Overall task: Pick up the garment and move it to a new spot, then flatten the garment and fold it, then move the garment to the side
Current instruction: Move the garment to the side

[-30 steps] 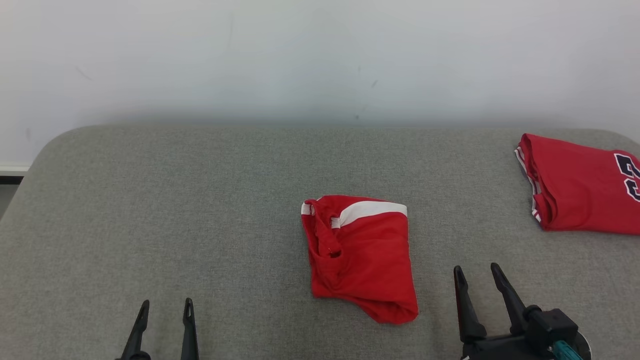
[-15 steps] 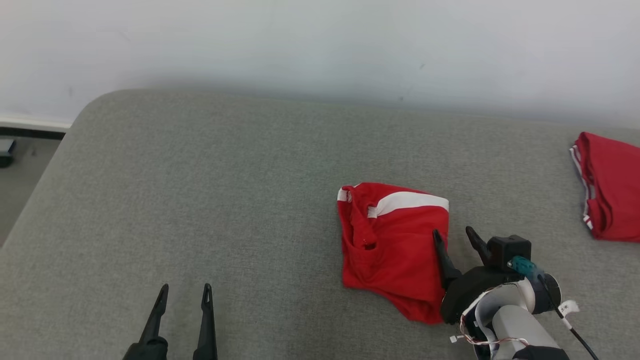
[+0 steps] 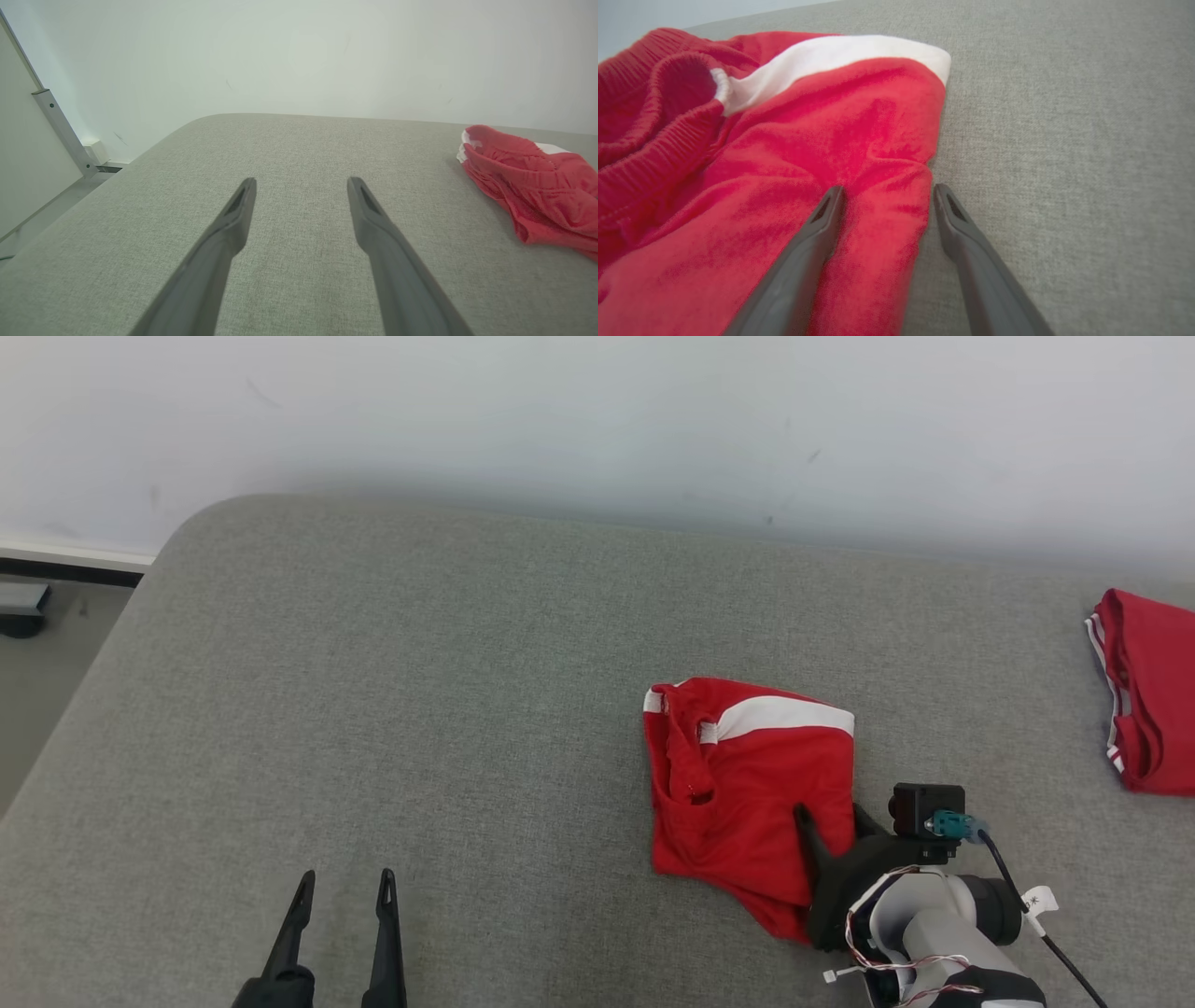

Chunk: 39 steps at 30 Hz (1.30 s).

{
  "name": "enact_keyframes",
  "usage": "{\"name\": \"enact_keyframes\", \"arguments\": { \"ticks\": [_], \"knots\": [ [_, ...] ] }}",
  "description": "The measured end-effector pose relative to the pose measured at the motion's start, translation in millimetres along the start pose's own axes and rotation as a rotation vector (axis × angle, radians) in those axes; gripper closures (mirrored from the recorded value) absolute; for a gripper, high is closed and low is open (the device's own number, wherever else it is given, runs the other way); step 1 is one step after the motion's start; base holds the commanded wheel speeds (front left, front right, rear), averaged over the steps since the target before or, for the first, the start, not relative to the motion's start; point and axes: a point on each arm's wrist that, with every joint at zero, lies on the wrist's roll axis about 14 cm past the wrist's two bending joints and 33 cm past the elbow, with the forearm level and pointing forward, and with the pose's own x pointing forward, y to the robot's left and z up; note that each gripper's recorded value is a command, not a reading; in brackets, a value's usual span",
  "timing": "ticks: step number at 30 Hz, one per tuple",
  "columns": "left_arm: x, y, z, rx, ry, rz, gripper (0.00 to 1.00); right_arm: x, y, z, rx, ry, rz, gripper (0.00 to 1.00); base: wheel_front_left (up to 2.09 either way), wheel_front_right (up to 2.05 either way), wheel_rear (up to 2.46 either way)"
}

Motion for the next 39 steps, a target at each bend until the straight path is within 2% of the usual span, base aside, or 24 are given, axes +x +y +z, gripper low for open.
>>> {"name": "enact_keyframes", "arguments": {
  "ticks": [1,6,9,20,28,33,39],
  "knots": [
    [0,-1,0,0.000,-0.002,-0.002,0.00,0,1,0,0.016,0.001,0.000,1.00,0.00,0.00,0.00],
    [2,-5,1,-0.007,-0.003,-0.010,0.00,-1,3,3,0.013,-0.006,0.010,1.00,0.00,0.00,0.00],
    [5,-7,-1,-0.006,0.003,-0.018,0.00,2,-11,14,-0.012,-0.032,-0.007,1.00,0.00,0.00,0.00],
    [29,-29,-7,-0.010,0.016,-0.091,0.00,3,-81,67,-0.202,-0.075,-0.083,1.00,0.00,0.00,0.00],
    [57,-52,-10,-0.006,0.013,-0.167,0.00,-1,-140,108,-0.346,-0.055,-0.155,1.00,0.00,0.00,0.00],
    [73,-67,-18,0.009,0.023,-0.219,0.00,-6,-173,132,-0.378,-0.061,-0.205,1.00,0.00,0.00,0.00],
    [89,-86,-31,0.012,0.040,-0.280,0.00,-13,-211,137,-0.414,-0.011,-0.266,1.00,0.00,0.00,0.00]
  ]
}}
